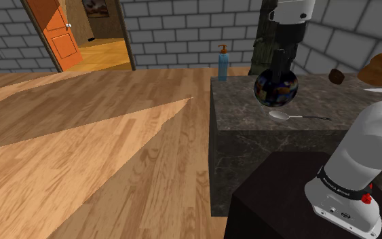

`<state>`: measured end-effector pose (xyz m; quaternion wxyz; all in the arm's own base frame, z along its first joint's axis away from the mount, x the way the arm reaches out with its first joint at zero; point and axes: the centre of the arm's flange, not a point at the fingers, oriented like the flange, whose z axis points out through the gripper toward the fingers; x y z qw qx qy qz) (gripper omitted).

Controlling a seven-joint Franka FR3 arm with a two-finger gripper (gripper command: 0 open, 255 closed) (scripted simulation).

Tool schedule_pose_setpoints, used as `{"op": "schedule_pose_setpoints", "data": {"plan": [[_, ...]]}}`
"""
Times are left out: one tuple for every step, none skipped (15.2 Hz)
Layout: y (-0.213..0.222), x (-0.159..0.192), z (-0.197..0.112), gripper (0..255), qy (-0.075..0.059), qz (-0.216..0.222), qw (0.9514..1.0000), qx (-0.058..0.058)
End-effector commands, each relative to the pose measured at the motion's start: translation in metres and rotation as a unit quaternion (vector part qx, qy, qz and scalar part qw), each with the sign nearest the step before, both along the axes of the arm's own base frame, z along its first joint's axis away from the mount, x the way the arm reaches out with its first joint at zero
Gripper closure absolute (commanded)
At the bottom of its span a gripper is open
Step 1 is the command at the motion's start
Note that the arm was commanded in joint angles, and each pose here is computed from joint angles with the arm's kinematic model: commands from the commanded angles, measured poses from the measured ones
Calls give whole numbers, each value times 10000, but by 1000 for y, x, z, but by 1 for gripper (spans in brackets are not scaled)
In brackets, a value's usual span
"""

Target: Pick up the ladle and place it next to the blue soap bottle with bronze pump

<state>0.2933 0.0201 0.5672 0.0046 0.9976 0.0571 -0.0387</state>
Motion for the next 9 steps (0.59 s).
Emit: {"op": "schedule_pose_setpoints", "data": {"plan": [[0,0,0,0,0,0,10000,0],[-6,-5,-9,0,12,157,9999,-23],[-12,-11,-19,0,25,314,9995,-46],[-19,-16,-28,0,37,471,9989,-70],[-26,-21,-38,0,49,628,9980,-93],[-33,-26,-47,0,61,784,9968,-116],[-40,-30,-56,0,74,941,9954,-139],[-47,-35,-65,0,86,1097,9938,-162],[-54,-39,-75,0,98,1253,9919,-185]]}}
